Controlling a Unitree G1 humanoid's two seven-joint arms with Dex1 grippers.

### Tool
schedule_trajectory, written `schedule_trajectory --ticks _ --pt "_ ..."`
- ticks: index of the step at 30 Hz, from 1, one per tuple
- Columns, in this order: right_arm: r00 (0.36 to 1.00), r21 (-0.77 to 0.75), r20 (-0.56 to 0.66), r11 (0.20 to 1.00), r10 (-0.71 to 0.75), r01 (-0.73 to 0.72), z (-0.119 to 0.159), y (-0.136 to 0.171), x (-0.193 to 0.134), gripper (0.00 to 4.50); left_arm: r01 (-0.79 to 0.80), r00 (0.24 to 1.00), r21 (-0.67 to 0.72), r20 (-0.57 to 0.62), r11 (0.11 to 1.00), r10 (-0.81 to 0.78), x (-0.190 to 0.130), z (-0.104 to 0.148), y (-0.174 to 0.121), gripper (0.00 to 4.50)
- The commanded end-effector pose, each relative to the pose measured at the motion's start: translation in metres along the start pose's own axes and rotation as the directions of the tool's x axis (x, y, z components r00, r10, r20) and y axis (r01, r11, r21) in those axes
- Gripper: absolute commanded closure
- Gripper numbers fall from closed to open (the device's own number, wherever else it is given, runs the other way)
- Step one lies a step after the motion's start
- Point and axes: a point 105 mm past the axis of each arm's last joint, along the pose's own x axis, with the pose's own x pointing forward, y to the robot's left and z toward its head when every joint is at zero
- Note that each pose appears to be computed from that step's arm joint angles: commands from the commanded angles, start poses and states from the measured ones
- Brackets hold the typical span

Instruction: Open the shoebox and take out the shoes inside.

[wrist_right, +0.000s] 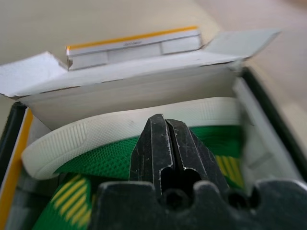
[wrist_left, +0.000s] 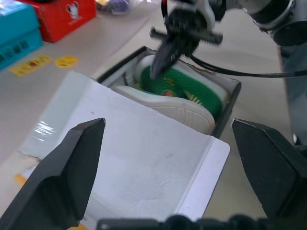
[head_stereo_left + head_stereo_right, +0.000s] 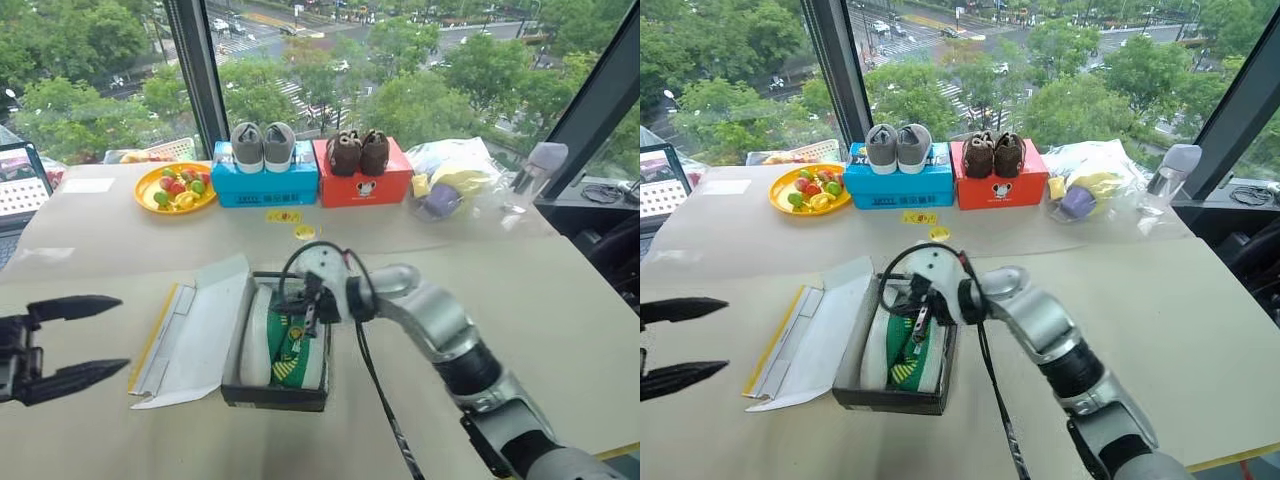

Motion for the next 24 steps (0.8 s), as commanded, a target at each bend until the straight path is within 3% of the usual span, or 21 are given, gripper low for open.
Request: schedule_trajectory --ticks 1,4,9,14,17,21,24 --pt "0.998 -0.059 -0.014 0.996 -0.067 0.066 0.014 0.003 -0.018 4.45 0.033 0.999 0.040 0.022 0.999 -0.033 0.009 0.005 -0.002 0.00" --pt "0.994 -0.093 -0.039 0.991 -0.103 0.099 0.018 0.002 -0.025 4.45 0.042 0.999 0.036 0.028 0.998 -0.043 0.014 0.002 0.000 0.00" --pt "0.988 -0.279 -0.148 0.960 -0.048 0.005 0.020 0.008 -0.032 3.14 0.058 0.997 0.035 0.044 0.998 -0.060 0.023 0.001 0.009 0.00" --pt "0.976 -0.308 -0.217 0.949 -0.004 -0.064 0.015 0.011 -0.025 1.44 0.075 0.996 0.039 0.051 0.996 -0.077 0.031 -0.001 0.013 0.00" --pt "0.972 -0.280 -0.234 0.958 0.002 -0.069 0.015 0.011 -0.022 1.44 0.075 0.996 0.042 0.051 0.996 -0.077 0.033 -0.002 0.014 0.00" --pt "0.964 -0.070 -0.263 0.997 -0.034 0.016 0.003 -0.001 -0.017 1.44 0.079 0.996 0.040 0.047 0.996 -0.080 0.035 -0.003 0.013 0.00" --pt "0.962 -0.016 -0.266 0.998 -0.059 0.057 0.001 -0.002 -0.016 1.44 0.084 0.996 0.041 0.038 0.996 -0.086 0.035 -0.003 0.012 0.00"
